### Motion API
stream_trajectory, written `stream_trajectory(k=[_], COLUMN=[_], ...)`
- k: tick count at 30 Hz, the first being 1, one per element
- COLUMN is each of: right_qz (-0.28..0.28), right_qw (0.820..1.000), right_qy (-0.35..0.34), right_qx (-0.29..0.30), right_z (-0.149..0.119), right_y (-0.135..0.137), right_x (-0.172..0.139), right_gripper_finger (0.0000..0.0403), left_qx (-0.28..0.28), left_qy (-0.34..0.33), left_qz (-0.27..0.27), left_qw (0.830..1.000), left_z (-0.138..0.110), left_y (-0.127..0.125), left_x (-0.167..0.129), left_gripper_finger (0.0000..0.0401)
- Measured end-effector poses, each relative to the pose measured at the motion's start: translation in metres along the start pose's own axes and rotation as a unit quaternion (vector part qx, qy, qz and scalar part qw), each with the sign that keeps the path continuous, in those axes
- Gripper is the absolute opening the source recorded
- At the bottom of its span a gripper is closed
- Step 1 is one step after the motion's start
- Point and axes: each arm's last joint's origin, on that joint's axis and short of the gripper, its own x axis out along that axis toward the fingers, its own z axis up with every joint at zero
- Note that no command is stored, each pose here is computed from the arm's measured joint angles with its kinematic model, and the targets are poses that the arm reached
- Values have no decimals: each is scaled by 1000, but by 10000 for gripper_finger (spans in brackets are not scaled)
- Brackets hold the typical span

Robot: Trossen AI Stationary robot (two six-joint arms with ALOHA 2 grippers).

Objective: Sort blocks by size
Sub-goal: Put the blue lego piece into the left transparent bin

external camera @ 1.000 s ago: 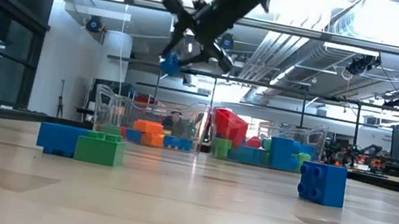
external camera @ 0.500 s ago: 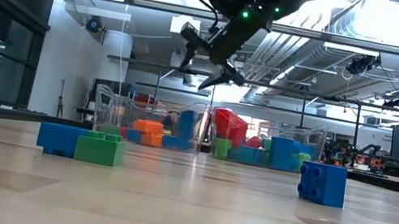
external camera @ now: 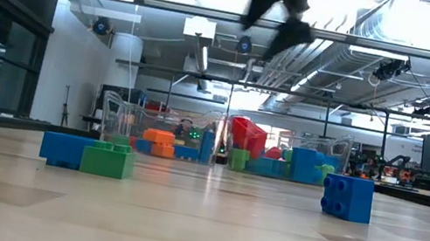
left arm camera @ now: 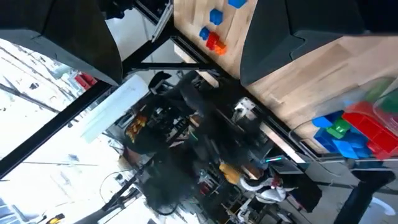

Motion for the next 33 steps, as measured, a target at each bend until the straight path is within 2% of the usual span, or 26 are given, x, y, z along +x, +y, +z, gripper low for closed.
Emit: stream_trajectory(k=[4,8,12,18,26,33], right_qz=[-62,-93,-98,-79,-81,-95], right_qw=[991,980,966,961,963,957], right_qy=[101,116,120,111,140,158], right_qx=[56,134,207,240,214,225], right_z=[-62,-122,-167,-181,-180,-186], right_y=[44,73,80,74,69,71], right_x=[1,22,50,72,90,110], right_gripper_finger=[357,357,357,357,357,357], left_qx=[3,-8,-10,-8,-21,-19], left_qy=[5,9,18,24,29,35], left_qz=[5,9,7,7,13,19], left_qw=[1000,1000,1000,1000,999,999], left_z=[-2,-5,-7,-8,-11,-14], left_y=[0,1,1,1,2,2], left_x=[3,6,8,10,13,17], left_gripper_finger=[310,310,310,310,310,310])
